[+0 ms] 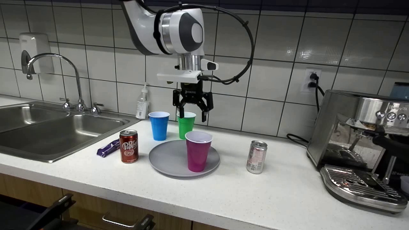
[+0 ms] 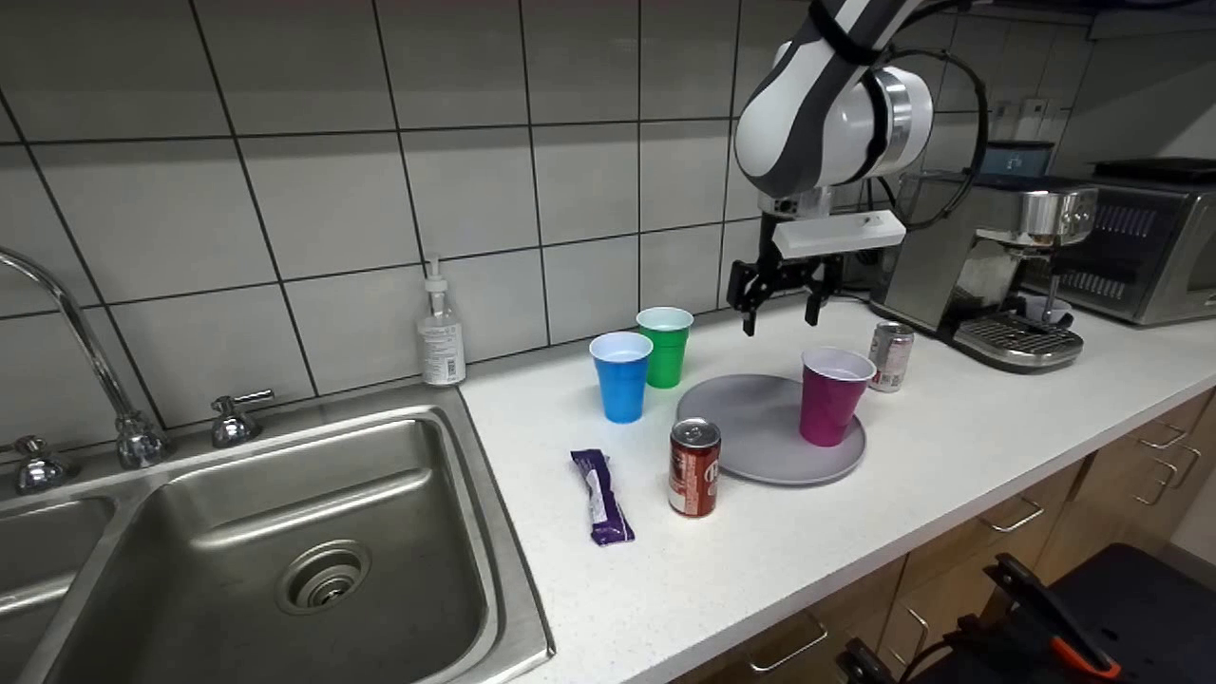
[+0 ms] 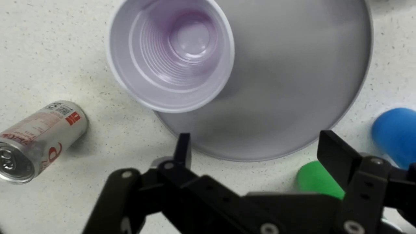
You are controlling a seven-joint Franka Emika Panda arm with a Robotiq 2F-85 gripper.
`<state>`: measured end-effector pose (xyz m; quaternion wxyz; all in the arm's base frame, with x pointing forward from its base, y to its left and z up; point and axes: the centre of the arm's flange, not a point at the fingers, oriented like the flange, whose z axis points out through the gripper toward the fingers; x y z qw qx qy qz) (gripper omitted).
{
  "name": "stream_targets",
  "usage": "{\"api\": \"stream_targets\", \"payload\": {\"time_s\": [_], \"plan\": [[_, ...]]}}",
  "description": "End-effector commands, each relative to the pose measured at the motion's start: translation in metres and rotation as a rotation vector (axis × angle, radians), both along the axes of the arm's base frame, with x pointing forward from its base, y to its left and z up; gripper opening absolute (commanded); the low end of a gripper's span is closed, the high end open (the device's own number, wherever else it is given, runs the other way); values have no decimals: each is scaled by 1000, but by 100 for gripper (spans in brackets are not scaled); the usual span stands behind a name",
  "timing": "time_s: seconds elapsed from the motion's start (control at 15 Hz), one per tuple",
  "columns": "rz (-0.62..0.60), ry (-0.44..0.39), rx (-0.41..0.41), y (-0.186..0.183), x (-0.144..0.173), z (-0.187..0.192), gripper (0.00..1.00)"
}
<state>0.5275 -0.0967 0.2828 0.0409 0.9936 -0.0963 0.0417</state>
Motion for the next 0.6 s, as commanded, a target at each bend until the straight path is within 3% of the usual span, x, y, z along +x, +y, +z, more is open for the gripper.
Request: {"api": "stream_targets", "payload": {"time_s": [0.0, 0.53], "plan": [[-123, -13, 43, 7, 24, -5, 100], [-380, -35, 111, 16, 60, -36, 100]]}}
